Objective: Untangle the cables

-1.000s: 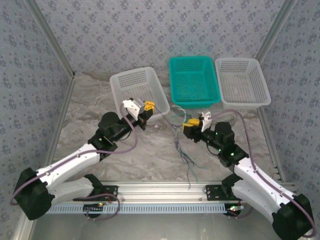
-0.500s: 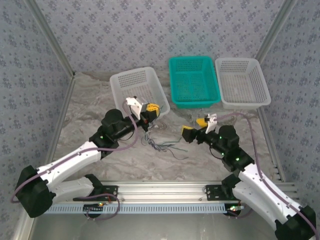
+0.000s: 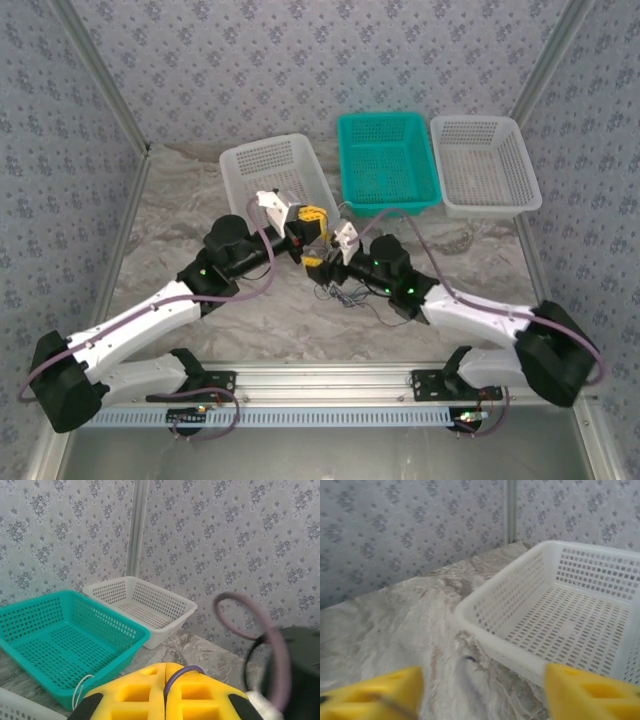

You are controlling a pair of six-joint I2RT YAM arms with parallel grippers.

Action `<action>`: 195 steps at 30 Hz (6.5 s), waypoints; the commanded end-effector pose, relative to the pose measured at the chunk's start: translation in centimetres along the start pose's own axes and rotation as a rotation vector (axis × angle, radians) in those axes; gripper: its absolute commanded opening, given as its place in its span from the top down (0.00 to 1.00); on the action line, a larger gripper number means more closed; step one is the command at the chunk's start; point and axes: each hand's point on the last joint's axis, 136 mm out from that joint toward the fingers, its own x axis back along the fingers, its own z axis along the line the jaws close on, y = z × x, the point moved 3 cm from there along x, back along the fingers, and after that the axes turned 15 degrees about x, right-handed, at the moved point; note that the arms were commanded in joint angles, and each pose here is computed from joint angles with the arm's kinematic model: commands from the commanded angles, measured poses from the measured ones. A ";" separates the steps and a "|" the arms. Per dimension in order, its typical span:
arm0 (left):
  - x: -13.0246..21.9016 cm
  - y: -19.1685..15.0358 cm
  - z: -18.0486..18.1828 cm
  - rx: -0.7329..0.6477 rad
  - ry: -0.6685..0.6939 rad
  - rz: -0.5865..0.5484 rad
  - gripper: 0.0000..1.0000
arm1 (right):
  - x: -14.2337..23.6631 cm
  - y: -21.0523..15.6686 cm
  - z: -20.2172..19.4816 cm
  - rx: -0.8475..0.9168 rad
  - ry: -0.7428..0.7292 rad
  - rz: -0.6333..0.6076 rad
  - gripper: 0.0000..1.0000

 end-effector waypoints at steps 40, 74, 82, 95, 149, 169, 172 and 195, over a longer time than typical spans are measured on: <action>7.9 29.2 2.2 -0.027 0.301 -0.465 1.00 | 8.5 -20.2 -6.8 -0.340 -0.622 0.525 0.52; -0.7 20.0 -0.6 0.115 -0.051 -0.178 1.00 | 6.0 5.4 -3.0 -0.142 -0.024 -0.120 0.00; 1.2 21.3 -2.2 0.120 -0.054 -0.223 1.00 | -1.0 4.6 -4.1 -0.153 -0.101 -0.131 0.07; 6.7 20.2 3.8 0.047 0.474 -0.328 0.95 | -2.6 3.5 -5.0 -0.233 -0.201 -0.066 1.00; -11.3 -14.2 7.1 1.044 -0.095 -0.078 0.28 | 11.5 17.0 -12.7 -0.797 -0.366 -0.269 1.00; -14.5 -13.6 6.5 0.996 -0.097 -0.044 0.56 | 12.4 18.9 -11.3 -0.805 -0.280 -0.313 1.00; -14.1 -14.4 7.3 0.992 -0.033 -0.036 0.83 | 13.1 19.2 -11.2 -0.808 -0.286 -0.325 1.00; 2.3 -19.1 15.7 0.688 0.681 0.104 1.00 | 27.9 15.9 -19.6 -0.892 -0.910 -0.298 1.00</action>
